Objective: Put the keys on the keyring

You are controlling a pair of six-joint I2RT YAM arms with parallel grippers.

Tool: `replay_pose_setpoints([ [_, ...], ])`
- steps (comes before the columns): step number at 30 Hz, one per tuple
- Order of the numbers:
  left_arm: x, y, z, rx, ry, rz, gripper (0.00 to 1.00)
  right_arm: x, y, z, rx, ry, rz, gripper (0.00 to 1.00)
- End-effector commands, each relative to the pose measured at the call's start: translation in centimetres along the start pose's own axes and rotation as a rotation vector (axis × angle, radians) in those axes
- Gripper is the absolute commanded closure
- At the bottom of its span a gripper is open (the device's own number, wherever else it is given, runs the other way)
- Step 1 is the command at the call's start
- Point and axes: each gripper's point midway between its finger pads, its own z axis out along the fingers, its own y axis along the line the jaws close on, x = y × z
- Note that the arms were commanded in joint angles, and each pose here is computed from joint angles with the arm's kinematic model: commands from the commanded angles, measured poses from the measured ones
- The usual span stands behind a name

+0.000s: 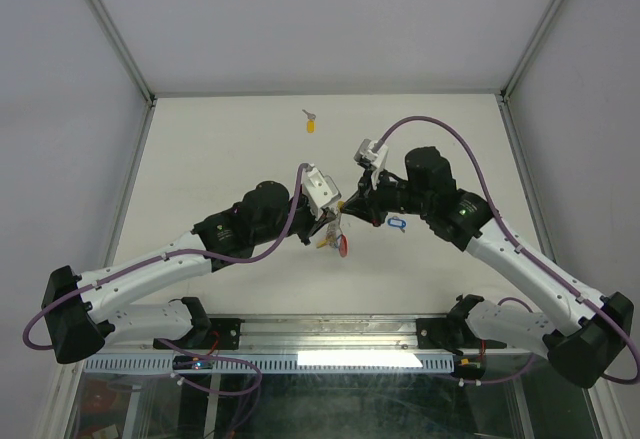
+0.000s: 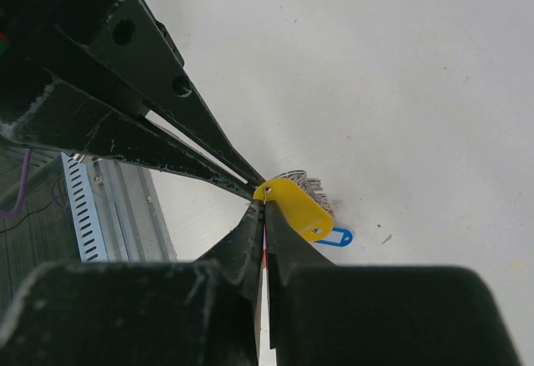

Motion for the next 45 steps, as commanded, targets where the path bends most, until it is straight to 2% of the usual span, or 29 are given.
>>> replay_pose_setpoints([
  [1, -3.8, 0.8, -0.5, -0.024, -0.109, 0.010, 1.00, -1.3, 0.1, -0.1, 0.005, -0.037, -0.009, 1.00],
  [35, -4.1, 0.8, -0.5, -0.020, -0.113, 0.013, 1.00, -0.1, -1.3, 0.2, 0.088, -0.013, 0.058, 1.00],
  [45, -4.1, 0.7, -0.5, -0.017, -0.113, 0.014, 1.00, 0.4, -2.0, 0.5, 0.121, 0.014, 0.087, 0.94],
])
